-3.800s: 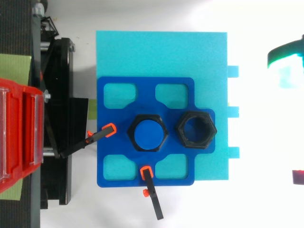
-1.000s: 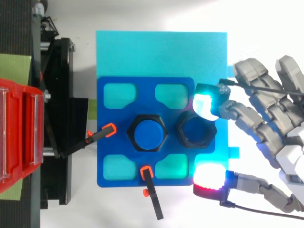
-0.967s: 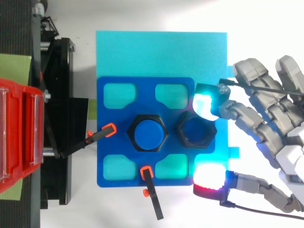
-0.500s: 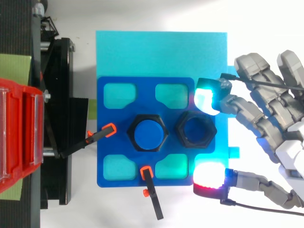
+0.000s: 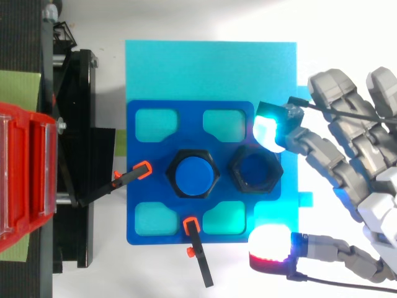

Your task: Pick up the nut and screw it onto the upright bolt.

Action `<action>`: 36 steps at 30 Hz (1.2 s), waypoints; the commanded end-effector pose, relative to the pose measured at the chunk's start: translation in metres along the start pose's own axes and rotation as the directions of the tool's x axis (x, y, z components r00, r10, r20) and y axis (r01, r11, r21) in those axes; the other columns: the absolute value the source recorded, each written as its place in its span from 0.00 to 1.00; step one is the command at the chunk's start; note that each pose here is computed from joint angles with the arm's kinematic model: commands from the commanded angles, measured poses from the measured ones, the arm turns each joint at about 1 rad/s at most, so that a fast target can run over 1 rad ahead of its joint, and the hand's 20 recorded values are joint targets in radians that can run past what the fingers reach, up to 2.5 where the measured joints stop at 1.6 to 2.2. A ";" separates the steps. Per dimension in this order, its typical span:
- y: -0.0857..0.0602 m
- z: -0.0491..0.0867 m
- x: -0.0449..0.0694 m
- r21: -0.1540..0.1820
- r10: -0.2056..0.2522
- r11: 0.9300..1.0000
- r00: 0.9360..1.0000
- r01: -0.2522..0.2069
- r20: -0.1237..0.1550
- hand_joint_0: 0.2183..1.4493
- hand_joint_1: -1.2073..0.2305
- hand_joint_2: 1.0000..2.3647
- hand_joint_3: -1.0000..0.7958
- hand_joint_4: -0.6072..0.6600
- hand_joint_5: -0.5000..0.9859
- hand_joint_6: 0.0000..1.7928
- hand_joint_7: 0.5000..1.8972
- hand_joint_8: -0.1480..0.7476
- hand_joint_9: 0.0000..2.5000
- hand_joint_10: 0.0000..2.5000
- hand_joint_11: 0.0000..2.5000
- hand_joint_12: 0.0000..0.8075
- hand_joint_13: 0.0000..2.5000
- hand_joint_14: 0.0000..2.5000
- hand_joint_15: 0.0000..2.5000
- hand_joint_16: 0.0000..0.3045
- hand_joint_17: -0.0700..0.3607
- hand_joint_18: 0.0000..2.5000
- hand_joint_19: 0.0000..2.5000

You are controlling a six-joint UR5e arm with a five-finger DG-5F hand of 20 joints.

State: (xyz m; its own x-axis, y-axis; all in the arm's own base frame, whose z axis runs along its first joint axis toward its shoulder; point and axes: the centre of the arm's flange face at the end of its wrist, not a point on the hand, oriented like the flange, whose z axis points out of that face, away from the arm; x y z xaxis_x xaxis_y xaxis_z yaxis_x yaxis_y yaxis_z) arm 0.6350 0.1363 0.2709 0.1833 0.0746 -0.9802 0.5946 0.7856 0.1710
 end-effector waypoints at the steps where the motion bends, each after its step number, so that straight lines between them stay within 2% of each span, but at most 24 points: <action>1: -0.001 0.003 -0.001 0.002 -0.009 1.000 1.000 0.009 0.000 0.07 0.41 0.00 0.28 0.61 0.13 0.28 0.13 0.49 0.00 0.00 0.00 0.56 0.00 0.00 0.00 0.22 0.52 0.00 0.00; 2: -0.001 0.004 -0.002 0.002 -0.005 1.000 1.000 0.005 0.002 0.07 0.41 0.00 0.28 0.61 0.13 0.28 0.13 0.50 0.00 0.00 0.00 0.56 0.00 0.00 0.00 0.22 0.52 0.00 0.00; 3: -0.001 0.004 0.001 0.002 -0.009 1.000 1.000 0.009 0.001 0.08 0.41 0.00 0.28 0.61 0.13 0.28 0.13 0.50 0.00 0.00 0.00 0.56 0.00 0.00 0.00 0.22 0.52 0.00 0.00; 4: -0.003 0.005 0.009 0.003 -0.018 1.000 1.000 0.018 -0.003 0.08 0.41 0.00 0.28 0.61 0.13 0.28 0.13 0.49 0.00 0.00 0.00 0.56 0.00 0.00 0.00 0.22 0.52 0.00 0.00; 5: -0.003 0.006 0.010 0.001 -0.018 1.000 1.000 0.018 -0.003 0.08 0.40 0.00 0.28 0.61 0.13 0.28 0.13 0.49 0.00 0.00 0.00 0.56 0.00 0.00 0.00 0.22 0.52 0.00 0.00; 11: -0.003 0.006 0.010 0.001 -0.009 1.000 1.000 0.009 -0.001 0.09 0.40 0.00 0.28 0.62 0.13 0.28 0.13 0.49 0.00 0.00 0.00 0.56 0.00 0.00 0.00 0.22 0.51 0.00 0.00; 14: -0.006 0.005 0.011 0.000 -0.030 1.000 0.999 0.030 -0.012 0.09 0.40 0.00 0.28 0.62 0.13 0.28 0.13 0.49 0.00 0.00 0.00 0.56 0.00 0.00 0.00 0.22 0.51 0.00 0.00; 20: -0.005 0.008 0.010 0.000 -0.015 1.000 1.000 0.015 -0.003 0.10 0.41 0.00 0.28 0.62 0.13 0.28 0.13 0.49 0.00 0.00 0.00 0.55 0.00 0.00 0.00 0.22 0.51 0.00 0.00; 30: -0.005 0.009 0.010 0.004 -0.037 0.999 0.999 0.037 -0.002 0.10 0.42 0.00 0.28 0.63 0.13 0.28 0.14 0.50 0.00 0.00 0.00 0.55 0.00 0.00 0.00 0.22 0.51 0.00 0.00; 36: -0.006 0.010 0.009 0.005 -0.033 0.999 0.999 0.033 0.001 0.10 0.42 0.00 0.28 0.63 0.13 0.28 0.14 0.50 0.00 0.00 0.00 0.55 0.00 0.00 0.00 0.21 0.50 0.00 0.00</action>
State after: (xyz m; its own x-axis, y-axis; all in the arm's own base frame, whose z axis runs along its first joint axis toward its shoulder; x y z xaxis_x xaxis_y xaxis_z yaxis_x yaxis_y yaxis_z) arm 0.6413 0.1261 0.2613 0.1630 0.0478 -0.9855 0.6043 0.7847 0.1380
